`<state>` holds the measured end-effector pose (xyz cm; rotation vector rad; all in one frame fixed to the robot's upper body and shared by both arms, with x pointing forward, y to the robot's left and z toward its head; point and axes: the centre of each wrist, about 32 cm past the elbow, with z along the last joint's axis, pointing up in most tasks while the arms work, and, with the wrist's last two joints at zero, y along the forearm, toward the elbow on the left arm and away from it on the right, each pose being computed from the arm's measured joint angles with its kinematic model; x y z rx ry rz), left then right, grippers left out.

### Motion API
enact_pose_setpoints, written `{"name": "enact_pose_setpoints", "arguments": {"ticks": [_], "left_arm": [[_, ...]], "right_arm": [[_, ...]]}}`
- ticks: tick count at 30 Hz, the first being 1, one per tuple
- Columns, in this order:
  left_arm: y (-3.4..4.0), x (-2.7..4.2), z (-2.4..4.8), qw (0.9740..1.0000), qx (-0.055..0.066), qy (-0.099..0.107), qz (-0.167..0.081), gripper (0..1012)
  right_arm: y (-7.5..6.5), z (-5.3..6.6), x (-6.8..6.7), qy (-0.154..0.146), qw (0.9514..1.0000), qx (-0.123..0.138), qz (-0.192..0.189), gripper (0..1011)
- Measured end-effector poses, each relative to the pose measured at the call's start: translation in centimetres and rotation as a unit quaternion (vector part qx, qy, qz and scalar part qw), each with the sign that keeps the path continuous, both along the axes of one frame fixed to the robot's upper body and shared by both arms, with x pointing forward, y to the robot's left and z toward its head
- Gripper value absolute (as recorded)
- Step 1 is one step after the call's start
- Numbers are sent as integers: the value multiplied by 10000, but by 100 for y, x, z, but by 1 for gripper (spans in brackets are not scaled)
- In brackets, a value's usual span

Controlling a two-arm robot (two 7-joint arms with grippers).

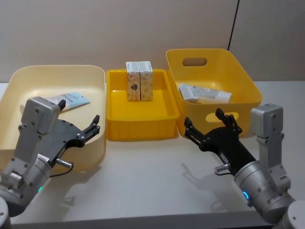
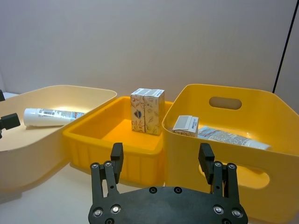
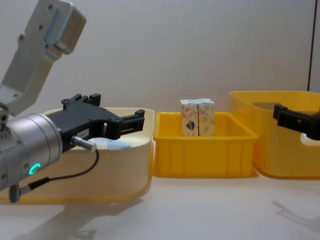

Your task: Bimanual collaborative sorting of washing and personal care products

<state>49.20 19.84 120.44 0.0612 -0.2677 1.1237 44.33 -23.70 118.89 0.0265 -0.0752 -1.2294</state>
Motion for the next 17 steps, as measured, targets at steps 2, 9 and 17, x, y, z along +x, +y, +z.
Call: {"name": "enact_pose_setpoints", "arguments": {"ticks": [2,9,17], "left_arm": [[0,0,0,10000,0,0,0,1004],[0,0,0,10000,0,0,0,1003],[0,0,0,10000,0,0,0,1003]], "right_arm": [[0,0,0,0,10000,0,0,1001],[0,0,0,0,10000,0,0,1001],[-1,-2,0,3,10000,-1,-1,1001]]}}
